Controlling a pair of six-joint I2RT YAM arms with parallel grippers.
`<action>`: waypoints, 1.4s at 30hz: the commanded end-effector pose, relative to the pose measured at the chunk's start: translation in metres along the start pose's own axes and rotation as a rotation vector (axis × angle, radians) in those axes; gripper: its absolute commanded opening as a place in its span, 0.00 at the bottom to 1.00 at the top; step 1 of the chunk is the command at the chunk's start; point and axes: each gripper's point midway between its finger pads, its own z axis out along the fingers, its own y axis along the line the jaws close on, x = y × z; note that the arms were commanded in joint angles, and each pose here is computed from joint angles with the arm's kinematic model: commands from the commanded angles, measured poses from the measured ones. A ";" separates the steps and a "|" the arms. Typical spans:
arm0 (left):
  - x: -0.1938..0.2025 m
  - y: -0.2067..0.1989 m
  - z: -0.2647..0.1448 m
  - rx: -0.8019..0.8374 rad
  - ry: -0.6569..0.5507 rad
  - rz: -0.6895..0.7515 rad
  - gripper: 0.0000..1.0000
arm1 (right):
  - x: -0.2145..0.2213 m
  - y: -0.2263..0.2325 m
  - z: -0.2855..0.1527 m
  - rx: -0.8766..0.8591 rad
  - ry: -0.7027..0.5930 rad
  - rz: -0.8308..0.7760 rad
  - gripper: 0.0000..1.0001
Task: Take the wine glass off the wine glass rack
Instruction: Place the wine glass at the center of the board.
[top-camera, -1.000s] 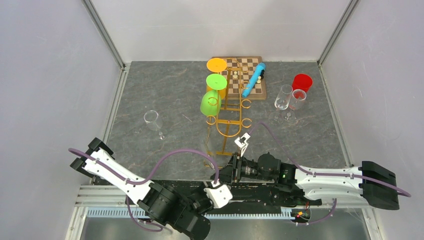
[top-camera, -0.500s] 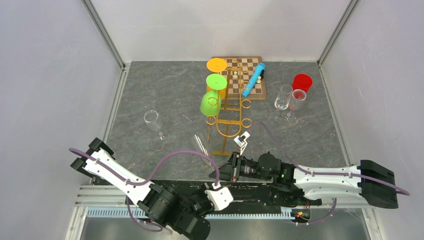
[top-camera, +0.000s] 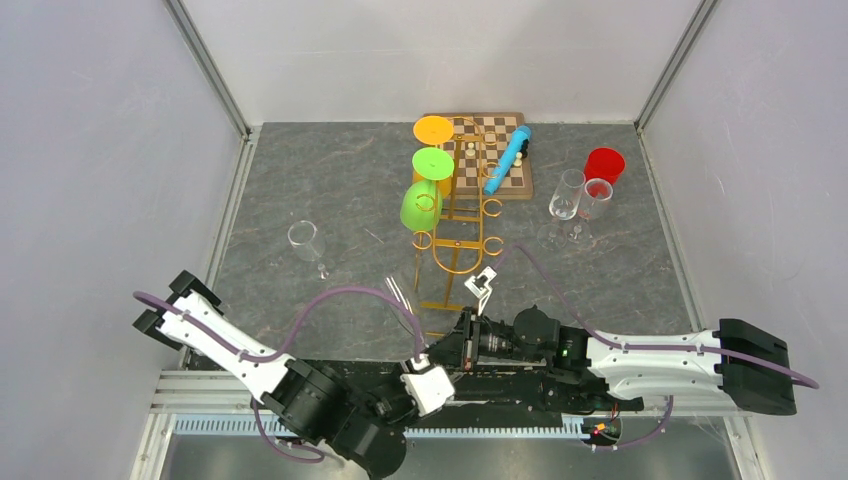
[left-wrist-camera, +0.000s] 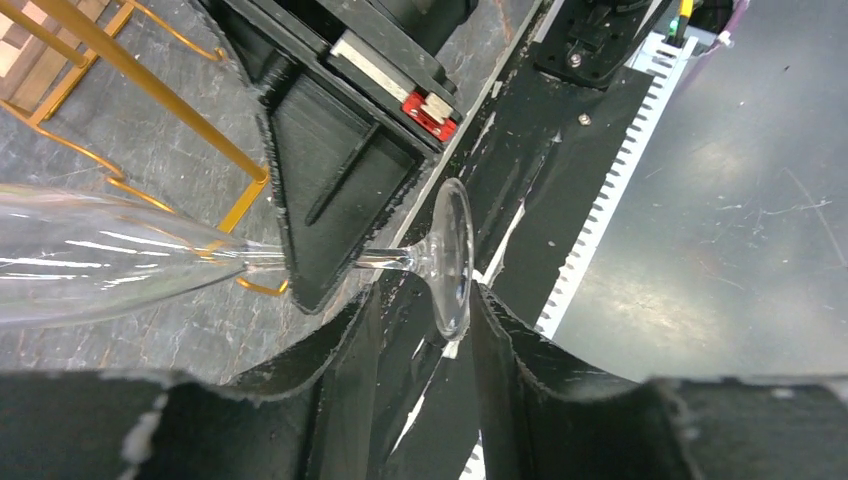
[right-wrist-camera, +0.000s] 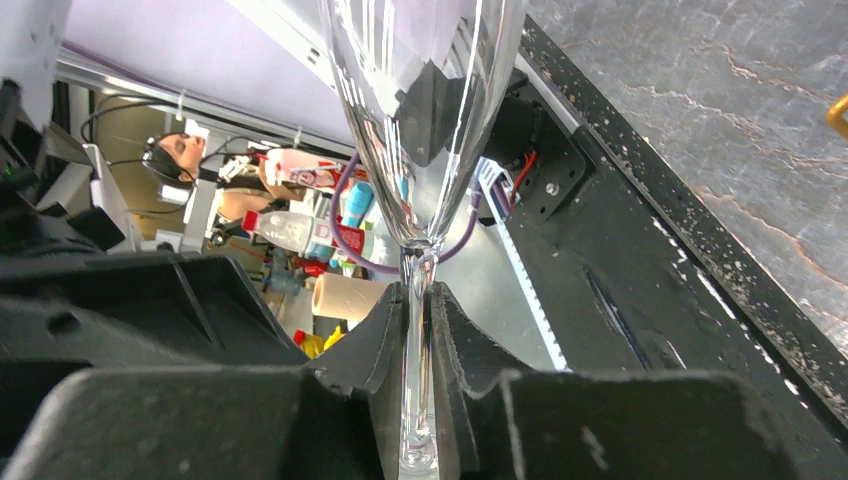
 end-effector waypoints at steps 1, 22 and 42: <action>-0.018 0.003 -0.004 0.024 -0.073 -0.102 0.47 | -0.004 0.017 0.000 -0.055 -0.003 -0.094 0.00; -0.046 0.051 0.029 0.152 -0.082 -0.363 0.60 | -0.013 -0.034 -0.023 0.197 0.106 -0.631 0.00; -0.050 0.095 0.031 0.155 -0.072 -0.530 0.63 | -0.037 -0.052 -0.058 0.359 0.093 -0.804 0.00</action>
